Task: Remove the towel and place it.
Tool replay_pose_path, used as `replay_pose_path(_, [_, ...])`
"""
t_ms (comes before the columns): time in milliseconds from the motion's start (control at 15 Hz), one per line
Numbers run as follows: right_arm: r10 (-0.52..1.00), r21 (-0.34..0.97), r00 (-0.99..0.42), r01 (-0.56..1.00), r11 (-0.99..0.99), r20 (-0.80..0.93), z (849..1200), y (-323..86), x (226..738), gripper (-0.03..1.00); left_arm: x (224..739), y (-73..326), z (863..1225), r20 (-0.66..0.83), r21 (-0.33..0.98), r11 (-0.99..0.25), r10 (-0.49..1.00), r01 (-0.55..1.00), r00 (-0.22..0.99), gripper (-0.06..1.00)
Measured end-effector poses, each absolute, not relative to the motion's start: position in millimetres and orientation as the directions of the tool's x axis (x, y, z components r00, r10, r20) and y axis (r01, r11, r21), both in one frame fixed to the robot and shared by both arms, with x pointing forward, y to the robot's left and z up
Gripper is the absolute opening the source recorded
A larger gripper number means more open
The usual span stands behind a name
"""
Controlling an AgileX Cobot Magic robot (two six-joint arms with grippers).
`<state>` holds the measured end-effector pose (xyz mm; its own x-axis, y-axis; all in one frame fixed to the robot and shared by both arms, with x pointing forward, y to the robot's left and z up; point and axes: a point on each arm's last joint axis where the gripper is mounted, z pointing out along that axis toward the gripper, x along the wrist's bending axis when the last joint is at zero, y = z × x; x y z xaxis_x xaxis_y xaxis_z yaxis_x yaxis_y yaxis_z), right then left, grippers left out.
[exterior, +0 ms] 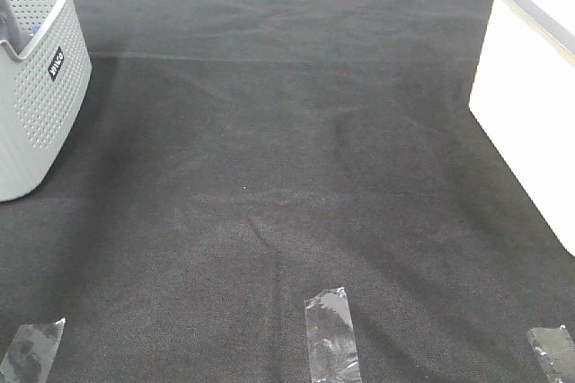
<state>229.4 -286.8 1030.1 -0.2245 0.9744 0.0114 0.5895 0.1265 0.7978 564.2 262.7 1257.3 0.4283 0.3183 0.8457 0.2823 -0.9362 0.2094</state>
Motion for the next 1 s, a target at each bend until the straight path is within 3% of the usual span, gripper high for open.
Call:
replay_pose_path(333, [0.973,0.835,-0.231,0.540,0.106,0.026,1044.7,-283.9,248.7,0.77,508.1,211.5,1293.2,0.886,0.250,-0.967,0.250,0.052,0.390,0.00])
replay_pose_path(467, [0.950,0.908,-0.311,0.405,0.108,0.026,1065.5,-274.2,284.0,0.75,494.5,191.4,1297.0,0.892,0.248,-0.968,0.213,-0.037,0.400,0.00])
replay_pose_path(600, [0.912,0.932,-0.406,0.351,0.095,0.060,1074.6,-262.2,320.8,0.68,477.6,164.1,1296.3,0.893,0.210,-0.965,0.125,-0.155,0.432,0.00])
replay_pose_path(800, [0.777,0.931,-0.622,0.333,0.149,0.098,1064.1,-239.4,372.1,0.57,461.5,138.8,1294.5,0.903,0.117,-0.948,-0.022,-0.296,0.429,0.00])
replay_pose_path(1000, [0.486,0.968,-0.859,0.235,0.093,0.162,1057.6,-211.8,424.1,0.62,451.0,125.4,1294.4,0.906,0.089,-0.926,-0.078,-0.367,0.416,0.00])
